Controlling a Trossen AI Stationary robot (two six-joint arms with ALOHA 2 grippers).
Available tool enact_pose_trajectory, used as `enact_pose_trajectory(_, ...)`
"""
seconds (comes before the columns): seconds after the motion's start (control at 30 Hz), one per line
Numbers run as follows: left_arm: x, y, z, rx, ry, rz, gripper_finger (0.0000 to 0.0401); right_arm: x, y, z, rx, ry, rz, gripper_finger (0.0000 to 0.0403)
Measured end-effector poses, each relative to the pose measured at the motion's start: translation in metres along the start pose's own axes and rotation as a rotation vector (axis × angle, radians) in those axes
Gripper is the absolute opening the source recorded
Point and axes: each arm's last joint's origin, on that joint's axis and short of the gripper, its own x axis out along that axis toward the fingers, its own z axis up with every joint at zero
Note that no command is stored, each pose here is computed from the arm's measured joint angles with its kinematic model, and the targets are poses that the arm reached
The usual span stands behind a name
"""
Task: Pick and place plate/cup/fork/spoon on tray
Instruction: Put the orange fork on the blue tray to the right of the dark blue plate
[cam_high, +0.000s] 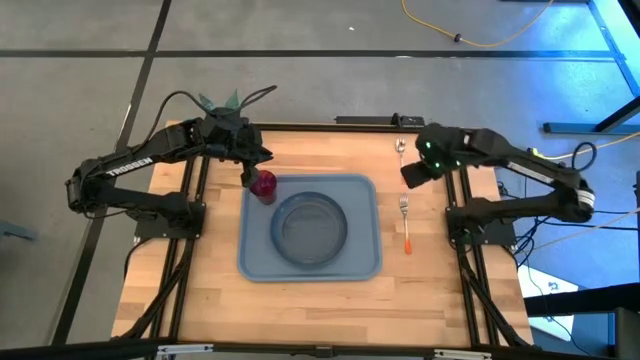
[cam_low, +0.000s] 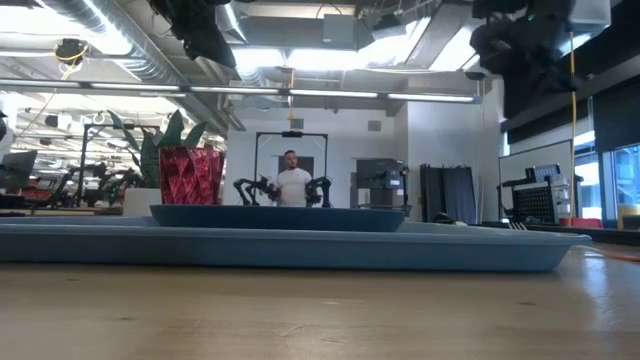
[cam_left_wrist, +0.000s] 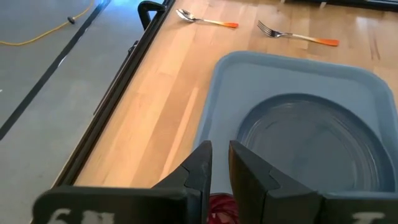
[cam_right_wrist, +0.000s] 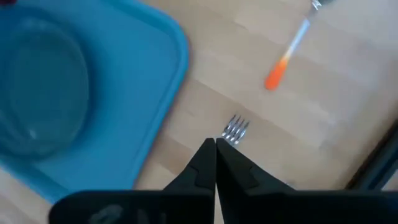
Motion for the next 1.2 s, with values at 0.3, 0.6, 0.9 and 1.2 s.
enact_pose_trajectory(0.3, 0.000, 0.000, 0.000, 0.006, 0.003, -0.001, 0.0047, 0.010, 0.027, -0.028, 0.198, 0.075, -0.022, 0.0004)
enact_pose_trajectory(0.6, 0.000, 0.000, 0.000, 0.007, 0.003, -0.002, 0.0047, 0.036, 0.041, -0.035, 0.283, 0.140, -0.209, 0.0009)
enact_pose_trajectory(0.9, 0.000, 0.000, 0.000, 0.014, 0.003, -0.002, 0.0047, 0.053, 0.049, -0.033, 0.263, 0.222, -0.246, 0.0011)
enact_pose_trajectory(1.2, 0.000, 0.000, 0.000, 0.015, 0.003, -0.002, 0.0047, 0.064, 0.052, -0.031, 0.201, 0.209, -0.289, 0.0009)
